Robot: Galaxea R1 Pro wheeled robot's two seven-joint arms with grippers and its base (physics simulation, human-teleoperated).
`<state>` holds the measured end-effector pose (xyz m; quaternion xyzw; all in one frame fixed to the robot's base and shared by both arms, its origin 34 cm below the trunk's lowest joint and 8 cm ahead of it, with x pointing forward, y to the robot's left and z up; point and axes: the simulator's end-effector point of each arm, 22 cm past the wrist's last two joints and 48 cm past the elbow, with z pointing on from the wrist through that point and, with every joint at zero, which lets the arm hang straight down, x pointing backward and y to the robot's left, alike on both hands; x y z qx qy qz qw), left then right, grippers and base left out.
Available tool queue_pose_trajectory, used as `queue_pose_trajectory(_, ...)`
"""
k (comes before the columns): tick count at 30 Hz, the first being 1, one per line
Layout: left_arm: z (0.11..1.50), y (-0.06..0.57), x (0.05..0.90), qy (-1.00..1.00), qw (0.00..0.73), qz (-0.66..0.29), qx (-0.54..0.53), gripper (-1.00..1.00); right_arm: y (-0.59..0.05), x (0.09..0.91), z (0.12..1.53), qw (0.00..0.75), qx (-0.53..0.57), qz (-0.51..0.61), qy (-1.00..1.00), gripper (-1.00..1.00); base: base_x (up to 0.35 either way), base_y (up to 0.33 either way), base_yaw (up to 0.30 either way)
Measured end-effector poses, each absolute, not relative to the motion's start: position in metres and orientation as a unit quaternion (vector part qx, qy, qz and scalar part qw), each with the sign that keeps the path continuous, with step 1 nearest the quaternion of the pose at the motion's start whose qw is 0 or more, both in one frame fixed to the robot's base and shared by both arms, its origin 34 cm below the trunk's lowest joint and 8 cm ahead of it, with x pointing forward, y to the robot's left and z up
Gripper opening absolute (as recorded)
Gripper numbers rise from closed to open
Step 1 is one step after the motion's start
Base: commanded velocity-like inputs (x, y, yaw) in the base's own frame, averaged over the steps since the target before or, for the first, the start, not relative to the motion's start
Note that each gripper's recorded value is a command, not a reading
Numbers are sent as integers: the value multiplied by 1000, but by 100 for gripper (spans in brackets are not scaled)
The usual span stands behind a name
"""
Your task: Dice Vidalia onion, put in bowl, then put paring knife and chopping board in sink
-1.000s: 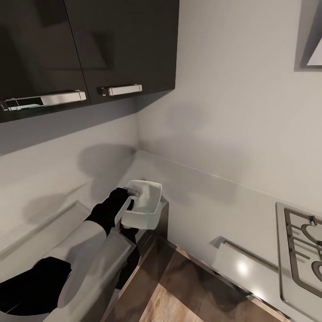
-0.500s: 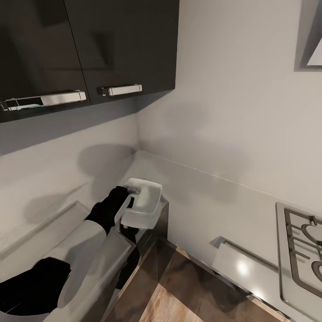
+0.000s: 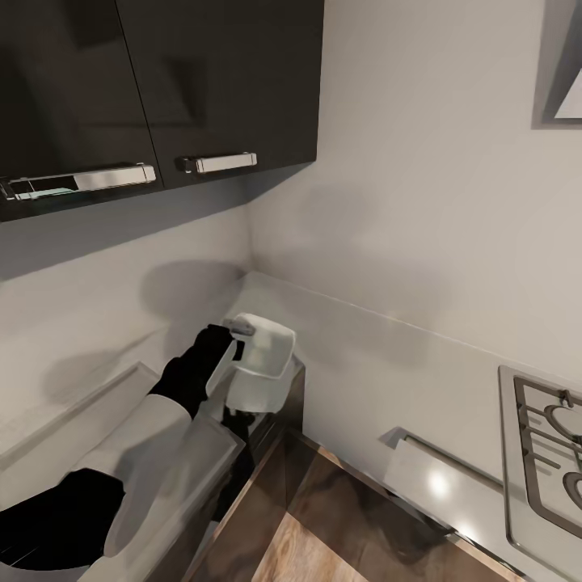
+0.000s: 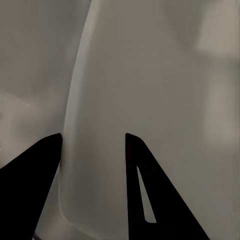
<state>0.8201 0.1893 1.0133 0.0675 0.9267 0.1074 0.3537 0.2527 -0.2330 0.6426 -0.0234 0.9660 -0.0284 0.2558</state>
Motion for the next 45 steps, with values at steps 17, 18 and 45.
queue_pose_trajectory(17, 1055, 182, 829, 915, 386, 96, 65, -100, -233, 253, 643, 256, -23, -28, 966, 100, 0, 0, 0)
queue_pose_trajectory(18, 1058, 181, 829, 914, 389, 95, 65, -100, -233, 253, 643, 256, -23, -28, 966, 100, 0, 0, 0)
queue_pose_trajectory(45, 1084, 177, 831, 907, 409, 85, 60, -100, -234, 258, 645, 264, -23, -29, 964, 100, 0, 0, 0)
